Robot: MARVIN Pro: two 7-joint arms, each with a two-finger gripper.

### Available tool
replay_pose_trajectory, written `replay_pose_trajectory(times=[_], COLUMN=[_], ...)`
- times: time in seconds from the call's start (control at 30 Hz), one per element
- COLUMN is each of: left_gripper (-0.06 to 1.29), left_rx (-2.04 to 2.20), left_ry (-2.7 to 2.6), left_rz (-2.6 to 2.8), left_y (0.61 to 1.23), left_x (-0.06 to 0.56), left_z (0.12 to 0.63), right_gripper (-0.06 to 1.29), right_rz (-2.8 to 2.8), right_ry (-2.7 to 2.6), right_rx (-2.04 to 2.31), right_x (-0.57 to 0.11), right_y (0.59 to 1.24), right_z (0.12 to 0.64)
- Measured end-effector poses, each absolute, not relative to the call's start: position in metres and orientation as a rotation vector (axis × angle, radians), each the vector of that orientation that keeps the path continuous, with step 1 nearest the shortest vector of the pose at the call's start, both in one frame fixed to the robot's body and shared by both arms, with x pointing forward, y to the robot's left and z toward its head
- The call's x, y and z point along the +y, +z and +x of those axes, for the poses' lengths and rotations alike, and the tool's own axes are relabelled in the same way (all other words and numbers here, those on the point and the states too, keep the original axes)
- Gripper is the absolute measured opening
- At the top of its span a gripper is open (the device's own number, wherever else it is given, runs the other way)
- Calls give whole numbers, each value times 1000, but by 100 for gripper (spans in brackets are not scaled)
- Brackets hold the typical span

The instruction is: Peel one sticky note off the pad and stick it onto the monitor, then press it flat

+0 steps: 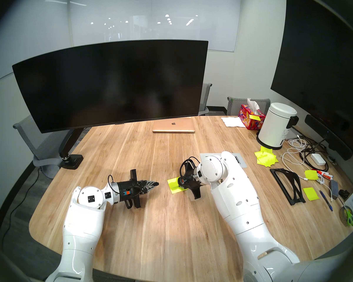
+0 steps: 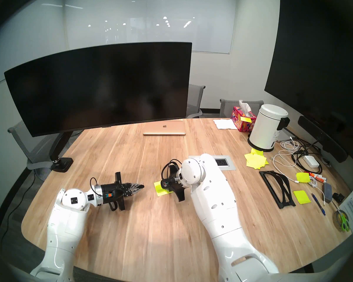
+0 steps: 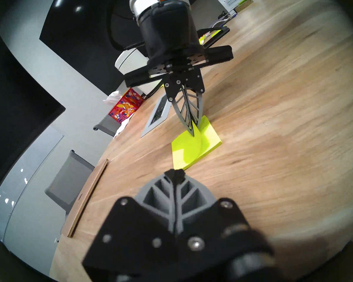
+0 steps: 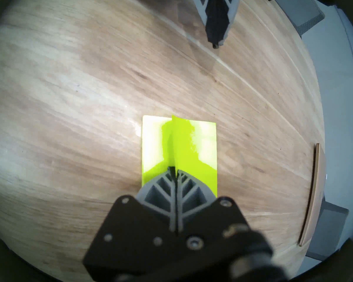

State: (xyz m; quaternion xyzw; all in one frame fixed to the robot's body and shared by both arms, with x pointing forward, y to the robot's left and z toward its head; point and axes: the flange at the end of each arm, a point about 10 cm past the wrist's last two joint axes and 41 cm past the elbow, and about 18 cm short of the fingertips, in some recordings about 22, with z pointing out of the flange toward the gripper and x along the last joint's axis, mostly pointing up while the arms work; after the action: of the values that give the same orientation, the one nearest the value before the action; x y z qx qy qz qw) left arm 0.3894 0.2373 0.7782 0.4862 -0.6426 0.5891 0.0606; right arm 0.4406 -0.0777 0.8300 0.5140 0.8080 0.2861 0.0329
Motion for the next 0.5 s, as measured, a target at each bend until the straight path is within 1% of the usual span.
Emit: replay_pose_trajectory(times=[0.5], left_gripper=[-2], left_rx=[-1969], left_ry=[1700], left_rz=[1448], left_y=[777], left_x=[231], left_z=[381], right_gripper=[-3], right_rz=[1595], right_ry=[873], right_rx=[2502], right_x=[-68], right_y=[831], right_z=[438])
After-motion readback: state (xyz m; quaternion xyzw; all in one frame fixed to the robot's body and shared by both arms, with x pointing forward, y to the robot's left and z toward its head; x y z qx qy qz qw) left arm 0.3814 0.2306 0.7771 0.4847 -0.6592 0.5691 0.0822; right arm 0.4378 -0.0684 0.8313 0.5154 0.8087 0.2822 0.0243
